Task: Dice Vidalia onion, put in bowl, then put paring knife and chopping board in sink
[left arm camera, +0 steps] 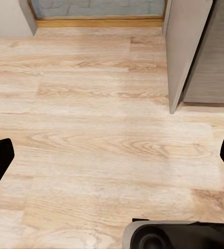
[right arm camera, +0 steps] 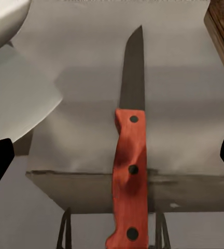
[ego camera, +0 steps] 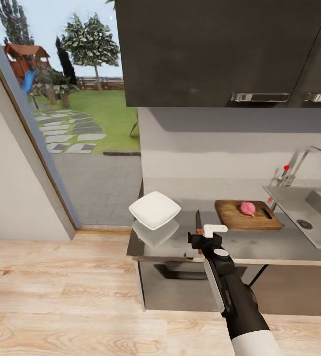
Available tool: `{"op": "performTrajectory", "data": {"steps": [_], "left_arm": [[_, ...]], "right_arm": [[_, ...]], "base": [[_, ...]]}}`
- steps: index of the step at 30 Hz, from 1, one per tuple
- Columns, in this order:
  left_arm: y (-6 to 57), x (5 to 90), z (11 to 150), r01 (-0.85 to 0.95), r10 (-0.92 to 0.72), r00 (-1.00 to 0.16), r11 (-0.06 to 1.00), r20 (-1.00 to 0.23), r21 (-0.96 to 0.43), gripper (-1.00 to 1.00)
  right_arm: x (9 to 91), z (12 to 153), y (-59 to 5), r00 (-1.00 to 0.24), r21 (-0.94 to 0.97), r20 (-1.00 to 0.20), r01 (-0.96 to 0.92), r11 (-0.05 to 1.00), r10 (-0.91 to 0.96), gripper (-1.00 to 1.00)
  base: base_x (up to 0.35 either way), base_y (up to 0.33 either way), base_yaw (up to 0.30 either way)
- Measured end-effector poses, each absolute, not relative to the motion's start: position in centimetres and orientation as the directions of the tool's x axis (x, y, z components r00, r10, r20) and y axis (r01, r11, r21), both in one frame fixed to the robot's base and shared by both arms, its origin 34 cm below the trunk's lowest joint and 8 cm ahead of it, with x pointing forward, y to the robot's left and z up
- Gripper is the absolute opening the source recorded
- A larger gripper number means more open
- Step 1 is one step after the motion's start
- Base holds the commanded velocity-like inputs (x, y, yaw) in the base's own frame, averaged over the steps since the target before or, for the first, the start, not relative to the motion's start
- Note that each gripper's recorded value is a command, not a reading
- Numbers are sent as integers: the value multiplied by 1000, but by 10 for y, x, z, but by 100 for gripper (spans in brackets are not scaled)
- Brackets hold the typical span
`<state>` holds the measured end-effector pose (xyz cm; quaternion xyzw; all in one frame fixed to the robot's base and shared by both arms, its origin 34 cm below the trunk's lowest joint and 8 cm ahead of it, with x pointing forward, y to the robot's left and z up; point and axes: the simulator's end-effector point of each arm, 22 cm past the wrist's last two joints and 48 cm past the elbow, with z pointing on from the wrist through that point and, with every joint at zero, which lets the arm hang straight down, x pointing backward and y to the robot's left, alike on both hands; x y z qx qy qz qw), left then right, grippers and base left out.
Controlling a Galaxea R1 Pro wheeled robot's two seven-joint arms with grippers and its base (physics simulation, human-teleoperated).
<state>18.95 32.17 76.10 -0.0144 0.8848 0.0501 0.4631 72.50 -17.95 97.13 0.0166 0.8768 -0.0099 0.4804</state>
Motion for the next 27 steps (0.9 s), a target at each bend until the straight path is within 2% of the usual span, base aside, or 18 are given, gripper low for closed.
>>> {"op": "performTrajectory", "data": {"steps": [27], "left_arm": [[324,173,755,-68,27,-611,994,-791,87,100]], "right_arm": [[727,962,-179,-538,1,-843,40,999,22,100]], "base": [[-14,-15,0]]}}
